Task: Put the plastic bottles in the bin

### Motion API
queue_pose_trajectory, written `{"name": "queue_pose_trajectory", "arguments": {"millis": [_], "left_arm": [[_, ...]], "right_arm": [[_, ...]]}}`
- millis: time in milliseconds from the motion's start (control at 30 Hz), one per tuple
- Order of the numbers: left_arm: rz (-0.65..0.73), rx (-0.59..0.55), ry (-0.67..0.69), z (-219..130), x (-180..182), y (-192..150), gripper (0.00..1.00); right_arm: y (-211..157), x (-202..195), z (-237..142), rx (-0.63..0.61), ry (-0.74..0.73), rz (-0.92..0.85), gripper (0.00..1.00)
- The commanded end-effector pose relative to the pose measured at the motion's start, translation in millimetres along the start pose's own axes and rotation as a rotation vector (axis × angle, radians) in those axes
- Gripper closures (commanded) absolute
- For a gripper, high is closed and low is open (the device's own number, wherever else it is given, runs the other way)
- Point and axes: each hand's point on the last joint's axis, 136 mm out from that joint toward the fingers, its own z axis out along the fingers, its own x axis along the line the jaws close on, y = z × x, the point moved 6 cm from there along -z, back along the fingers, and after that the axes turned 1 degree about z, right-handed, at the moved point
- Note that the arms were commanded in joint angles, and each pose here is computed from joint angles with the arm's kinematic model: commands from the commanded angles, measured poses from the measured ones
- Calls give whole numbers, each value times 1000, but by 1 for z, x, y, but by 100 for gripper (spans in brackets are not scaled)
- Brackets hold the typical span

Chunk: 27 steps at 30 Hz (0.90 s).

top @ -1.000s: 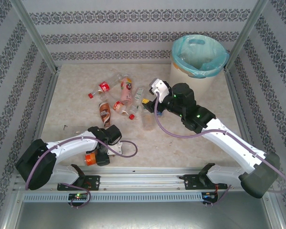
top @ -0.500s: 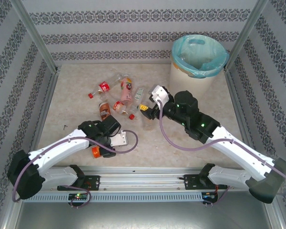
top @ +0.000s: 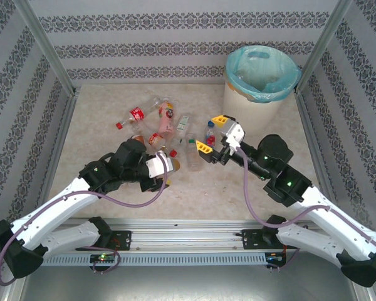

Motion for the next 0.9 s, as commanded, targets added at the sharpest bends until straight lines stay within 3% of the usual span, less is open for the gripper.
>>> {"name": "queue_pose_trajectory", "arguments": {"millis": [0,167,600,867], "left_arm": [[16,-236,39,-14,9,47,81],[60,-286,84,-16,14,55,100],[142,-418,130,-40,16,79,100],[182,-542,132,-65,10,94,100]], "right_arm": [[15,12,-3,-102,100,-7,24],[23,20,-6,-139,166,-12,24],[29,41,9,-169,367,-36,22],[20,40,34,-110,372,84,18]]}}
